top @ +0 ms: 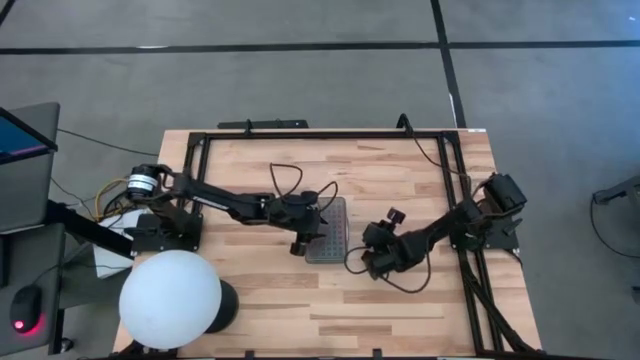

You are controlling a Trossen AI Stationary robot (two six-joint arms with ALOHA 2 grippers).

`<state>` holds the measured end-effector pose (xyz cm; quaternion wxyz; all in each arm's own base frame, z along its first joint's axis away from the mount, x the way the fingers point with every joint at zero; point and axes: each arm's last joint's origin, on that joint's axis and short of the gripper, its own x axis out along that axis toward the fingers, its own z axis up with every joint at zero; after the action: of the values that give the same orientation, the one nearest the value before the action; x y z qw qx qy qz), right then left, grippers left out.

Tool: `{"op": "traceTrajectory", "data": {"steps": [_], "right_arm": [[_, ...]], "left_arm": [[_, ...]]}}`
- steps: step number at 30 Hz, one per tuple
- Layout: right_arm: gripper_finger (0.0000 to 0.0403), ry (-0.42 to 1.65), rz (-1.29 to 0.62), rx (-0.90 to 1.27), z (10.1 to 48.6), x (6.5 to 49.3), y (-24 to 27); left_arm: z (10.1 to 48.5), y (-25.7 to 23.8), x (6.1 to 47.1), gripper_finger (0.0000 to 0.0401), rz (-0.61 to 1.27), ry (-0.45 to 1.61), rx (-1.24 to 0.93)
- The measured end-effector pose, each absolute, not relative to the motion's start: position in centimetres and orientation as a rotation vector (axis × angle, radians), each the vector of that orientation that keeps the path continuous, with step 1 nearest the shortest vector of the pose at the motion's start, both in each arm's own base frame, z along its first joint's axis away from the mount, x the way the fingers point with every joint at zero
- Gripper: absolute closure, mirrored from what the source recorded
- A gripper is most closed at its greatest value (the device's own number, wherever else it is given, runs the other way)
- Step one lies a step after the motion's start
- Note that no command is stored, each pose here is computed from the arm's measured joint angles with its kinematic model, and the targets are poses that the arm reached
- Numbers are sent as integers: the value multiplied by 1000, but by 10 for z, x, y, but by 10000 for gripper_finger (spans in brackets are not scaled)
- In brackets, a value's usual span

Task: Pick & place school supplies into a supply box
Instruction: Close the supply box

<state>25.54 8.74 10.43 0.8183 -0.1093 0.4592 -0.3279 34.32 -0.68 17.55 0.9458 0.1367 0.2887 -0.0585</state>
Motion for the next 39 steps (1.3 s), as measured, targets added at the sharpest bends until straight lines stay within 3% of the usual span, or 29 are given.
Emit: {"op": "traceTrajectory", "data": {"steps": [9,18,39], "right_arm": [[317,850,-682,-201,132,248,99],[317,605,-640,-204,162,242,124],[317,570,-589,-244,168,238,135]], "left_arm": [[152,2,347,245,-84,681,196],[135,2,355,290,-149,664,172],[162,-1,346,305,-191,615,239]]}}
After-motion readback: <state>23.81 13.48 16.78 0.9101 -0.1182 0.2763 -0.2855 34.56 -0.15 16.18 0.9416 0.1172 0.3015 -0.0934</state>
